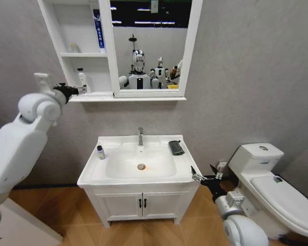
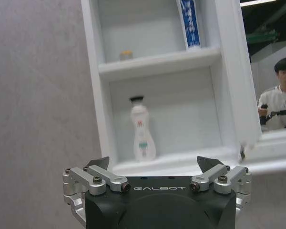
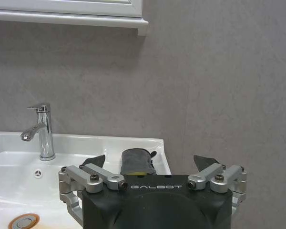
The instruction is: Move facial cleanser and shampoo from washbasin to cabinet, then wipe washbasin with towel.
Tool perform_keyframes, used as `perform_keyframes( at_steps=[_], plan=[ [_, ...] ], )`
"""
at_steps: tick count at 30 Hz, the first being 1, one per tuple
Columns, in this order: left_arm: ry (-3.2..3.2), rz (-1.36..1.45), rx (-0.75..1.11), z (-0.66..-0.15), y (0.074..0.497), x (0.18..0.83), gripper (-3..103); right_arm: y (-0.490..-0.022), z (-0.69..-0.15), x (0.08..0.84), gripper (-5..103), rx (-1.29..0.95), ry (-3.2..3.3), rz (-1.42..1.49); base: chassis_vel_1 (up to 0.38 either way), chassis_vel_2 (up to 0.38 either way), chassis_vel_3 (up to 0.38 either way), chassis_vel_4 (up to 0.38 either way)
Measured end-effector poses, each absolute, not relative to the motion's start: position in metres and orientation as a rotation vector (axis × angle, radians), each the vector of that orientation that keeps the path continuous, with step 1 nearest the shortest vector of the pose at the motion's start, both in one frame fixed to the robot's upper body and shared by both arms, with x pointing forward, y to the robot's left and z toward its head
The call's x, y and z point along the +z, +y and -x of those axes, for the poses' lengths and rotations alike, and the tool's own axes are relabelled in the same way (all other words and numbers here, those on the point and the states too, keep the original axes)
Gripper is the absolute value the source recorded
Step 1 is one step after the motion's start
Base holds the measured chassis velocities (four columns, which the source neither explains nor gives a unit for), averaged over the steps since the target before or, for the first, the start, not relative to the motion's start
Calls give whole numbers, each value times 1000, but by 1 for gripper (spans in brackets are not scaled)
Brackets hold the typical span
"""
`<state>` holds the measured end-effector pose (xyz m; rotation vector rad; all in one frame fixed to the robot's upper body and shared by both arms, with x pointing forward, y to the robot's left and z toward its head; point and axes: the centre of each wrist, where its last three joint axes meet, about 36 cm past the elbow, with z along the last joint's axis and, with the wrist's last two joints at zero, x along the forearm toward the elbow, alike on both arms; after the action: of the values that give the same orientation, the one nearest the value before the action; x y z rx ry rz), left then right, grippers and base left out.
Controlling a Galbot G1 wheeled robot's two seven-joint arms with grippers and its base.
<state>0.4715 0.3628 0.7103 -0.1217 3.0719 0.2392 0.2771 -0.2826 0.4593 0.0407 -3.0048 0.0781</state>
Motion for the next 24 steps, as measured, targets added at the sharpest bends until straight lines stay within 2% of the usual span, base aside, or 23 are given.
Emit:
perform_keyframes(
  at_steps=[8,14,17,24],
  plan=[
    [3105,142,166,-436,351,583,100,-280,-275,459,100,85,-3005,-46,0,0,0,0],
    [3122,148,176,-439,341,535,100,-282,-274,461,100,94,-3009,-44,0,0,0,0],
    [3158,150,194,-444,335,484,100,-285,-272,460,100,94,-3005,-38,0,0,0,0],
    [3212,114,187,-466,333,432,100,-286,-273,458,100,87,-3002,-41,0,0,0,0]
  ],
)
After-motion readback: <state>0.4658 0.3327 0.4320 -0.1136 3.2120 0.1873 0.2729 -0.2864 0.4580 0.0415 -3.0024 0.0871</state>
